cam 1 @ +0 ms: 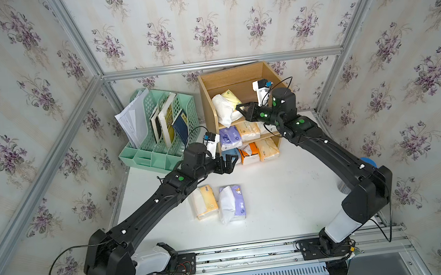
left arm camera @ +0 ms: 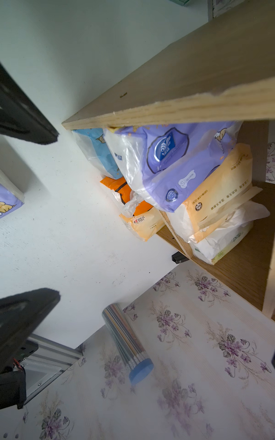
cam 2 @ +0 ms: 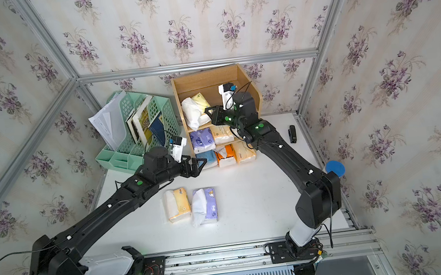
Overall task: Remove the tissue boxes from the shelf
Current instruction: Pick up a box of tissues from the shelf.
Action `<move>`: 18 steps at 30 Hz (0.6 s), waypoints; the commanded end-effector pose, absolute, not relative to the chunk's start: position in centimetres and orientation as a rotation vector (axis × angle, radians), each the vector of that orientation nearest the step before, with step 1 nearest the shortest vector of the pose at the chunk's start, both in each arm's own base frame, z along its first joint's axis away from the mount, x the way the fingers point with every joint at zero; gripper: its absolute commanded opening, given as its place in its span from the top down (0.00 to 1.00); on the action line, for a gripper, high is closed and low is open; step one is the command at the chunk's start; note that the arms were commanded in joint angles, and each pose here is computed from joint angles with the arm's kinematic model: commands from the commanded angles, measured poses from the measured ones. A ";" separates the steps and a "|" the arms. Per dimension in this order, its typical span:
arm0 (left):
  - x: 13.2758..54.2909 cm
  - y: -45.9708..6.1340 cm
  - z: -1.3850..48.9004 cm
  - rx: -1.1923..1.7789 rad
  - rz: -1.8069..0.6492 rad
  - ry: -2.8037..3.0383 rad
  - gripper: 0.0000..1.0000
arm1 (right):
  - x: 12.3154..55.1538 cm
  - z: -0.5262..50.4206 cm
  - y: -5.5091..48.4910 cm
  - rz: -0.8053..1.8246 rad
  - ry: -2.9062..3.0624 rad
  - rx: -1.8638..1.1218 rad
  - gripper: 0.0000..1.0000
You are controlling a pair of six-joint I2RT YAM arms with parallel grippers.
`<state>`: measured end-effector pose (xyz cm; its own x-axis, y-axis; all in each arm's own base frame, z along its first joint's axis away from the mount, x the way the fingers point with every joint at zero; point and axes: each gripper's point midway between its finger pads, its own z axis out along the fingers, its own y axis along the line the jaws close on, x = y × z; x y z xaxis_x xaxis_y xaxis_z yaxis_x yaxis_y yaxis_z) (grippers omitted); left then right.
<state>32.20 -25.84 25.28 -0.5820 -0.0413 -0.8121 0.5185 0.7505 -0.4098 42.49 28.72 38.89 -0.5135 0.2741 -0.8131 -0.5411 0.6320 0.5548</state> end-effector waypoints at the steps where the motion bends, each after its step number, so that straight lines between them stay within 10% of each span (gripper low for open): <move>1: 32.2 -25.2 25.8 0.357 -0.763 2.050 0.01 | 42.0 41.0 27.7 0.994 1.790 -0.191 0.92; 18: 28.5 -18.0 27.0 0.174 -0.568 2.022 0.01 | 31.2 39.5 19.0 0.859 1.780 -0.065 1.00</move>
<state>28.89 -19.57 28.20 -0.4817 -0.0909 -0.8716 0.4203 0.8488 -0.3208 32.52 20.23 41.13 -0.3790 0.3427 -0.8596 -0.4776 0.7232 0.4989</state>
